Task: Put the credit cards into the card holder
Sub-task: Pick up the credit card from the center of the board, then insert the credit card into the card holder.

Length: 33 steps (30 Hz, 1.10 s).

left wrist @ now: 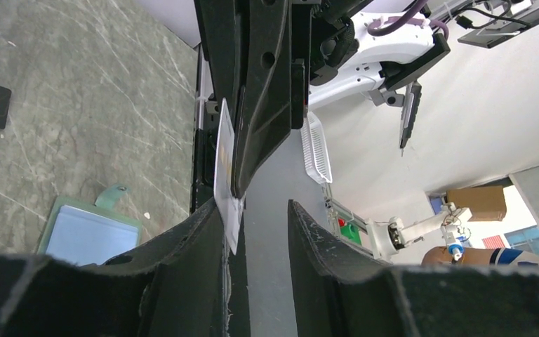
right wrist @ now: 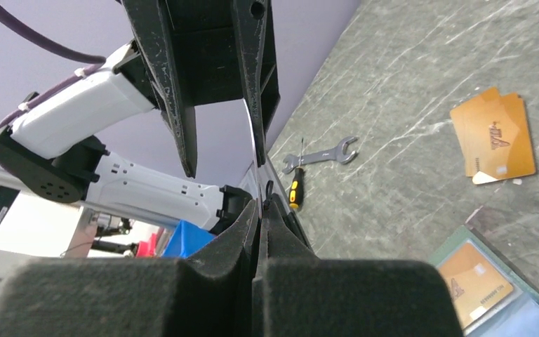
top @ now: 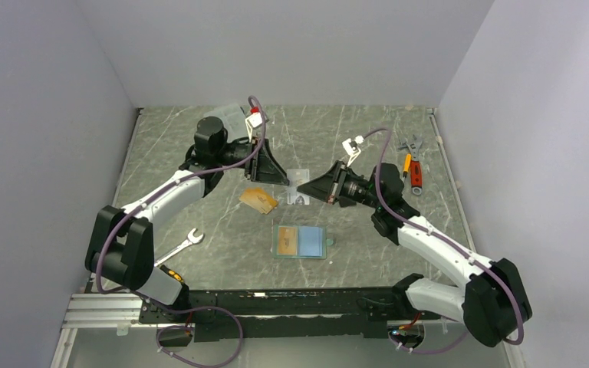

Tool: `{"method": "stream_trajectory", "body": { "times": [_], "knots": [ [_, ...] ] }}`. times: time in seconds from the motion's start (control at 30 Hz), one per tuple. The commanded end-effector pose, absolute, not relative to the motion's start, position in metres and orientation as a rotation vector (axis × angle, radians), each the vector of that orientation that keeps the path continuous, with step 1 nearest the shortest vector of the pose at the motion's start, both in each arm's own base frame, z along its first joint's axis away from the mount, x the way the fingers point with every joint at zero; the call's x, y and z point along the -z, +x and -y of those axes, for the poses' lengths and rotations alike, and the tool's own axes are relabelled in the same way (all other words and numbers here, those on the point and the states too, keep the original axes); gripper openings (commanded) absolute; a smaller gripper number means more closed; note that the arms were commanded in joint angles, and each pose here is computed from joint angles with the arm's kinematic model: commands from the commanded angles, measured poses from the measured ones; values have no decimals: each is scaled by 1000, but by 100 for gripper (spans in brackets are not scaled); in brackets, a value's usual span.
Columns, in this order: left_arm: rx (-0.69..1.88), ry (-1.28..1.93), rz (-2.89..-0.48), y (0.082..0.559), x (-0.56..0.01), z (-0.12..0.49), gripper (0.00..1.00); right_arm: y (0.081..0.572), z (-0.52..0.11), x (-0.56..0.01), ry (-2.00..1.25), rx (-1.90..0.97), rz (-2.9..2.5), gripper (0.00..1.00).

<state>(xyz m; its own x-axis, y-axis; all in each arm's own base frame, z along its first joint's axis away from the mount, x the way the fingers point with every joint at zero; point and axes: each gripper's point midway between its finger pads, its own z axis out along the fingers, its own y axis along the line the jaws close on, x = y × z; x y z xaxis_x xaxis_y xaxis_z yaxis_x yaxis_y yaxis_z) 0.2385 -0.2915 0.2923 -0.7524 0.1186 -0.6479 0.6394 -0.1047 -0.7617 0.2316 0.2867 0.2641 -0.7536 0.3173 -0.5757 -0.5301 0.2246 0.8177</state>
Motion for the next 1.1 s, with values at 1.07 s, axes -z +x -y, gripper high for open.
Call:
{"method": "stream_trajectory", "body": {
  "times": [1.07],
  "knots": [
    [263, 1817, -1971, 225, -40, 256, 38, 189, -202, -67, 183, -1128, -2385, 0]
  ]
}}
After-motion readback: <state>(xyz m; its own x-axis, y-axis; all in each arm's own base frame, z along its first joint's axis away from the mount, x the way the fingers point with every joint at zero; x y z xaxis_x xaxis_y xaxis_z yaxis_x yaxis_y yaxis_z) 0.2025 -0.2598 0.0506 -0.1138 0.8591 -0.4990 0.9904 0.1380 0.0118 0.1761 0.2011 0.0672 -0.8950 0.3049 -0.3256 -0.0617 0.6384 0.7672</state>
